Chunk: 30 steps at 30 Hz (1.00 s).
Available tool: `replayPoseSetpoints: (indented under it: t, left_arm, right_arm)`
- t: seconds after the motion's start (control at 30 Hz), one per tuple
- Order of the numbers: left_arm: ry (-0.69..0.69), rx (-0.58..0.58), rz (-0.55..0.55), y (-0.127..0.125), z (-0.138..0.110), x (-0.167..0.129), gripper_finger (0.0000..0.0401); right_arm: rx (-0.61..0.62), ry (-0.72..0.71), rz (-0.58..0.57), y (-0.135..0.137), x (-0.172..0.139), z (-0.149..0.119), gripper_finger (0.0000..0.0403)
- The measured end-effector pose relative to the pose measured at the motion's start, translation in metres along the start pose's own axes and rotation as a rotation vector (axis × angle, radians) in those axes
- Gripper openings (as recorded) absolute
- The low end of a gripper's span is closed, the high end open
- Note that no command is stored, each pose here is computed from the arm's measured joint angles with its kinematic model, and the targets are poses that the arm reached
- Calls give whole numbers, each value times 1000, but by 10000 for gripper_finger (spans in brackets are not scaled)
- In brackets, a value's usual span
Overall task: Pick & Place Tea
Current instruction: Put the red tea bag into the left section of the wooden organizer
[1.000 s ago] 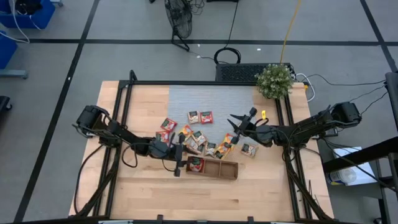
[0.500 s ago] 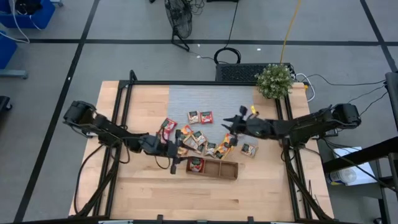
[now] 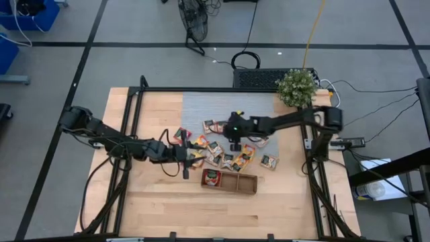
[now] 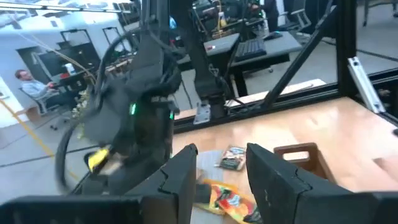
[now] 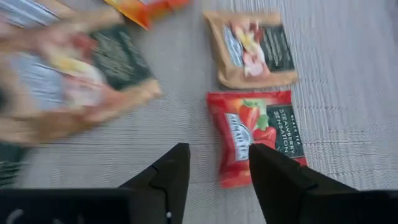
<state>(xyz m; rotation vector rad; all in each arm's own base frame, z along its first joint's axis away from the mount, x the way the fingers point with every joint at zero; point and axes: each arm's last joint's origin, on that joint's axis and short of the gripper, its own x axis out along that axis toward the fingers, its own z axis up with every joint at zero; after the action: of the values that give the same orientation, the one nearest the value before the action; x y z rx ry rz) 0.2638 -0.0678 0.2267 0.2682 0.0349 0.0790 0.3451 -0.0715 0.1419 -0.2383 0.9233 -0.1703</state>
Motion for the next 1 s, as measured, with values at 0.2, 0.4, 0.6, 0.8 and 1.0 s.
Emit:
replayPoseSetpoints:
  t: [0.2,0.4,0.6,0.8,1.0]
  left_arm:
    - [87,-8,12,5,-10,2,145]
    - [154,-36,23,10,-18,3,145]
    - [160,-37,24,12,-19,4,145]
    - [159,-42,24,12,-19,4,145]
    - [157,-84,28,12,-19,4,145]
  right_arm:
    - [-4,54,-11,-15,25,0,166]
    - [5,69,-12,-18,29,-3,148]
    - [6,97,1,-17,29,-6,70]
    - [-17,108,3,-16,28,-6,12]
    - [-181,120,-155,5,9,8,6]
